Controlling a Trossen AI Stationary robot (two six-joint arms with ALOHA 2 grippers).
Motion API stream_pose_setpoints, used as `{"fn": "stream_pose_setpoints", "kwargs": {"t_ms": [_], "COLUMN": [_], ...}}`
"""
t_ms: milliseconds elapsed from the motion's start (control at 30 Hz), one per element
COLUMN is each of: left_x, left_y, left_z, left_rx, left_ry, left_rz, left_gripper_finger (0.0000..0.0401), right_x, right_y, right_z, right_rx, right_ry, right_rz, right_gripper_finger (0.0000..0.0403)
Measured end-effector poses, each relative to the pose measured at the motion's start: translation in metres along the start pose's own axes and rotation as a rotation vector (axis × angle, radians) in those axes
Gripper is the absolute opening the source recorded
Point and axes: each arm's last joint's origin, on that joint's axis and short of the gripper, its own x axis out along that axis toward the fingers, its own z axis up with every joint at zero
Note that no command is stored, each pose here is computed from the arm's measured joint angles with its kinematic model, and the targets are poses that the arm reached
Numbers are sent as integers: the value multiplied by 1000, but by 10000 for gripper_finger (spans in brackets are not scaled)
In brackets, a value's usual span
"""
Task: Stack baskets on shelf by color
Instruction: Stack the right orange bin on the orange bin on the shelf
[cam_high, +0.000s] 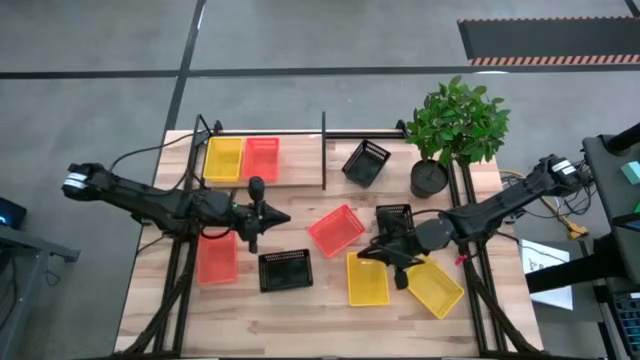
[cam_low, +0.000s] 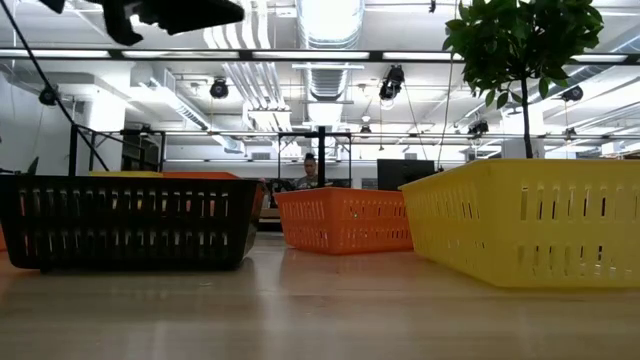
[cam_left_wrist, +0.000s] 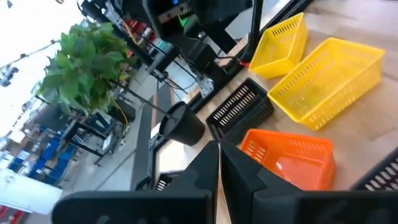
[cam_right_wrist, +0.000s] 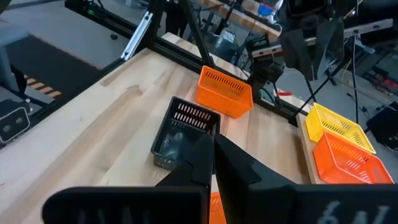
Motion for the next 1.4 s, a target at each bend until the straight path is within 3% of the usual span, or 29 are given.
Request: {"fn": "stream_pose_setpoints", "kwargs": {"t_ms": [233, 533, 933, 1100, 1400], "left_x": [-19, -22, -23, -23, -23], "left_y": [2, -1, -5, -5, -5], "left_z": [-5, -9, -13, -14, -14], "left_rx": [-69, -68, -65, -65, -65], "left_ry": [-60, -52, -45, -45, -43], "left_rz": [50, 43, 40, 40, 43], "left_gripper_finger": [0, 0, 0, 0, 0], "right_x": [16, 40, 61, 60, 54], "right_y": [-5, -11, -14, -19, -30], "right_z": [20, 42, 51, 49, 42], "right_rx": [8, 59, 160, 241, 461], "right_ry": [44, 285, 408, 411, 453], "right_rz": [-55, -145, -205, -230, -307], "right_gripper_finger": [9, 9, 13, 47, 143]}}
